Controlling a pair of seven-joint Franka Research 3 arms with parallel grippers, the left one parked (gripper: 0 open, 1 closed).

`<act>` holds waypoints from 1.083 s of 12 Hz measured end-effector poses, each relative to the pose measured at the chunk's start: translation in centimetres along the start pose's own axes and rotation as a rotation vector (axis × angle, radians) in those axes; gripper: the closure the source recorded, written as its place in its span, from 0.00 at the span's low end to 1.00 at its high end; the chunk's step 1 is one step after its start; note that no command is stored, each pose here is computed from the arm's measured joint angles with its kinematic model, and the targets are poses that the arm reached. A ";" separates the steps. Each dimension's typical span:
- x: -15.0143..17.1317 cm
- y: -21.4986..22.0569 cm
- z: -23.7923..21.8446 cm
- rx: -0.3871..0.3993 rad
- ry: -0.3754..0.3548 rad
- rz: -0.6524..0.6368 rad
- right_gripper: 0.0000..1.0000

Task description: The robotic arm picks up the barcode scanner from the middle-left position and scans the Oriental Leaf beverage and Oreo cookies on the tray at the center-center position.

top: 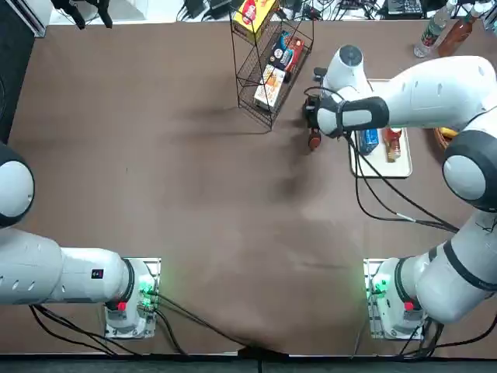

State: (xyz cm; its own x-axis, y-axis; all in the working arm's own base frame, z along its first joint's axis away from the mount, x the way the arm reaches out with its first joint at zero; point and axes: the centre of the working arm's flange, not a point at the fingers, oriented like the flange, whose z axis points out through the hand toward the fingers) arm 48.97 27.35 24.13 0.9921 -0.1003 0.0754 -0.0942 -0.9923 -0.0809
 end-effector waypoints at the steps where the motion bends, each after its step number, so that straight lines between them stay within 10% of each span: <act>1: 0.6 -0.1 -0.8 0.004 0.007 0.008 0.57; 13: 10.3 12.4 -15.0 -0.069 -0.193 0.044 0.57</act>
State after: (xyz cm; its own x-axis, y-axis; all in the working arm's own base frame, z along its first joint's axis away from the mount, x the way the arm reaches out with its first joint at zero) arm 56.80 12.87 38.82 0.9838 -0.1343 -0.1190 -0.1366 -0.9906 -0.0110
